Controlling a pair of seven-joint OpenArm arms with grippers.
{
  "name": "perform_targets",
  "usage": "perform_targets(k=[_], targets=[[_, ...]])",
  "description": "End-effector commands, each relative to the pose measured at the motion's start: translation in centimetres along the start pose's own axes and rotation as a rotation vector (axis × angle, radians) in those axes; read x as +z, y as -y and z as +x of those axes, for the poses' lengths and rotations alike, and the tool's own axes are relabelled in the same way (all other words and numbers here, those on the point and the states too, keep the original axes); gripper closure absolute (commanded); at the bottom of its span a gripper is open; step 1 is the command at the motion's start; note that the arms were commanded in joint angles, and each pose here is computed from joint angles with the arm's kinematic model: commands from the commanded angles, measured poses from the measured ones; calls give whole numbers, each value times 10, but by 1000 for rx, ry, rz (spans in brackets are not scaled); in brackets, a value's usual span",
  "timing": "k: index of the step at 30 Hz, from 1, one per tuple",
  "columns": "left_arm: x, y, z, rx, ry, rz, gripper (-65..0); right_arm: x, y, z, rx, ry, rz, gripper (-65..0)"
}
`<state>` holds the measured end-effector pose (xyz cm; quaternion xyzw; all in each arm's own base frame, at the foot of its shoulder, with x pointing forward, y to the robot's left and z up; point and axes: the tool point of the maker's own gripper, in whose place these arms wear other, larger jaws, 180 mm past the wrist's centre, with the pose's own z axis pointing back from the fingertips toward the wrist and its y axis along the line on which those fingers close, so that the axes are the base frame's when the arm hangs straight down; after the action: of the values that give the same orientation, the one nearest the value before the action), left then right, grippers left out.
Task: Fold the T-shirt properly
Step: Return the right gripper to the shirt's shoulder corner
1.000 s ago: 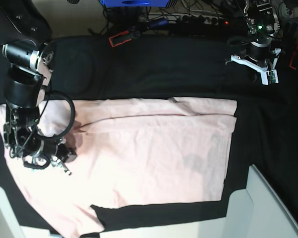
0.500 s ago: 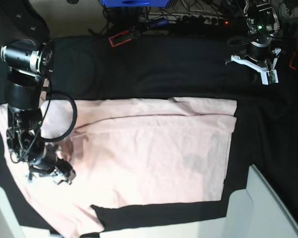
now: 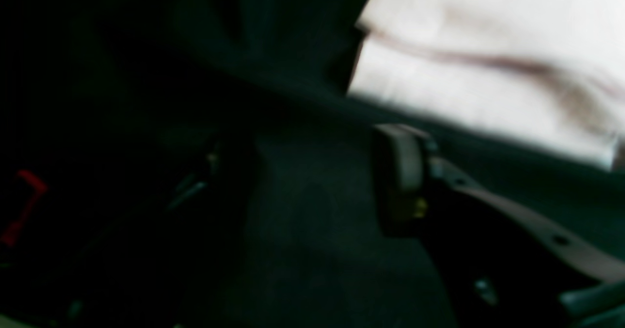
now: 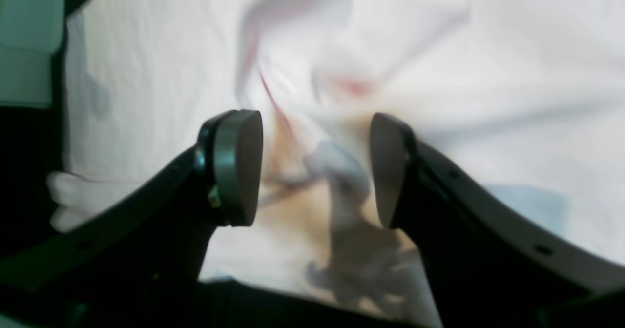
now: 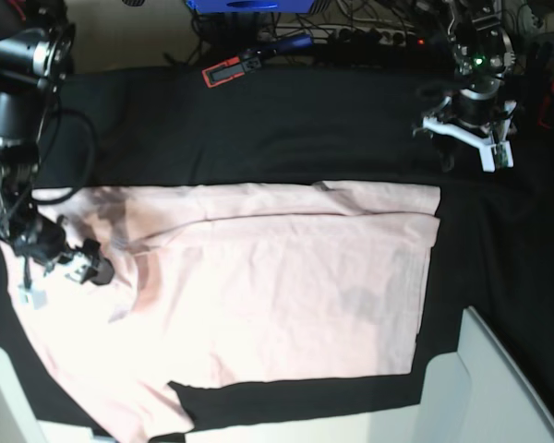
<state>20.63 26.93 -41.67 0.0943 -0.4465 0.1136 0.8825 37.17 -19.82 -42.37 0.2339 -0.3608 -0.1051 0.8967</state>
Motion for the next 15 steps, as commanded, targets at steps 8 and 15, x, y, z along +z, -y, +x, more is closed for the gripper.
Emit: perform_targets(k=[8,15], targets=[[-9,1,-4,20,-2,2,-390,75,30,14,42,144,-101,-326],[-5,-4,-15,17,-26,12,-388,113,110,-32,-356,165,-236,-326]])
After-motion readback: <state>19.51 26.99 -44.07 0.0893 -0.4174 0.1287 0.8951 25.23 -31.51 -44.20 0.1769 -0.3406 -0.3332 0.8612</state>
